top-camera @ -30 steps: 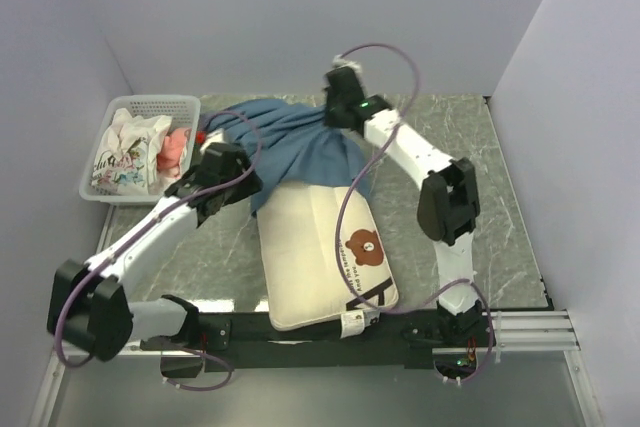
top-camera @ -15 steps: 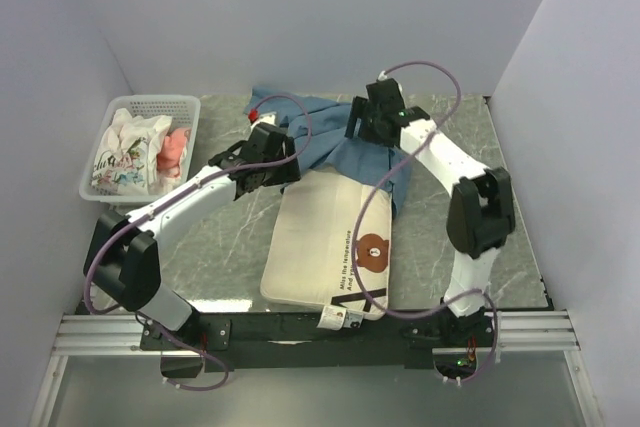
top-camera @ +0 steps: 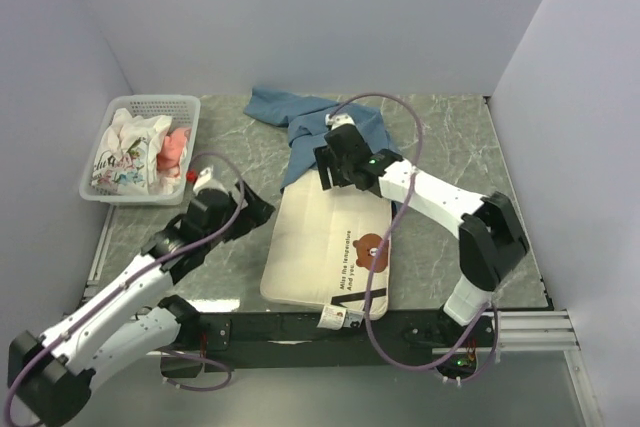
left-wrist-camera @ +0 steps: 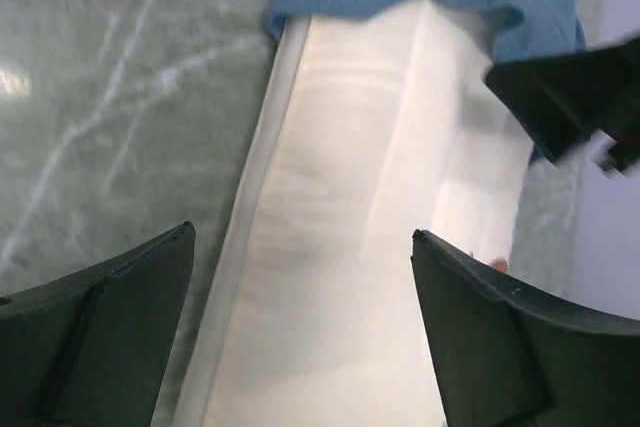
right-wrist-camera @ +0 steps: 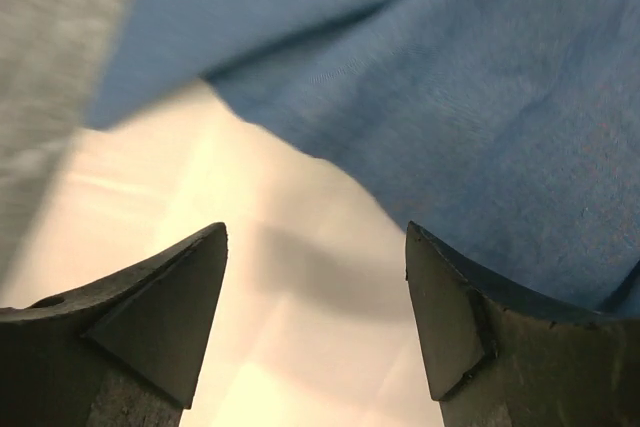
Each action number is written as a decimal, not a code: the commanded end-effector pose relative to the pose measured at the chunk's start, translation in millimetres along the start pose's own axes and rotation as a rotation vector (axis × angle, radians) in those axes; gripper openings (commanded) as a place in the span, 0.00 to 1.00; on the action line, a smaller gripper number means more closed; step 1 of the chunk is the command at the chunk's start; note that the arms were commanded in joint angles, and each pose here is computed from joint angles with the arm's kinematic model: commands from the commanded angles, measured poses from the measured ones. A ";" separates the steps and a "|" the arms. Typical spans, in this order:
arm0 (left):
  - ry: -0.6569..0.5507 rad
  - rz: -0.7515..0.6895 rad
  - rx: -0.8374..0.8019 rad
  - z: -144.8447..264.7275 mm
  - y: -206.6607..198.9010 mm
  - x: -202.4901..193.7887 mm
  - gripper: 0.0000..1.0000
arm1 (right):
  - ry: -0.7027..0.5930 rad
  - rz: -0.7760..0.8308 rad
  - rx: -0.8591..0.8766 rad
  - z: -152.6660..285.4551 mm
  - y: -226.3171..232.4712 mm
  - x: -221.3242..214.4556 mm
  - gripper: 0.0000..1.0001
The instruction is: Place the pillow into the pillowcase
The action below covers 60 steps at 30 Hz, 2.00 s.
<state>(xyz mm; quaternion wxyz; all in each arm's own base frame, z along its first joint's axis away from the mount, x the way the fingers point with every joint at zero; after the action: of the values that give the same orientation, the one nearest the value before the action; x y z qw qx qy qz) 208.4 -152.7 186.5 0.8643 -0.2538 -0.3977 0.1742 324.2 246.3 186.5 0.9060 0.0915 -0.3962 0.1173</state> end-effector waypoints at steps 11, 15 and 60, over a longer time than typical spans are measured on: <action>0.351 0.100 -0.102 29.2 22.7 -99.9 0.97 | -0.034 0.154 -0.284 -44.1 -26.9 23.0 0.77; 0.398 0.113 -0.091 33.1 26.0 -113.5 0.99 | -0.042 0.150 -0.311 -49.8 -31.4 28.5 0.66; -0.059 0.206 0.111 3.4 16.1 82.1 0.99 | 0.120 -0.086 0.056 -31.4 23.2 48.8 0.00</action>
<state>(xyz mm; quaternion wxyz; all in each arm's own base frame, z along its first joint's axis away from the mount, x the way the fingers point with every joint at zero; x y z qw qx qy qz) 299.2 -110.6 255.2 0.8519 -0.2462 -0.4122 0.2091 357.1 289.1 177.2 0.9400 0.1047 -0.3026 0.1177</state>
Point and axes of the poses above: each gripper's point midway between its finger pads, its own z axis back along the fingers, its own y axis along the line the jaws close on, x = y × z, the point moved 5 cm from there along z, back along the fingers, and after that the axes turned 2 degrees about -z, right-handed, at the moved point
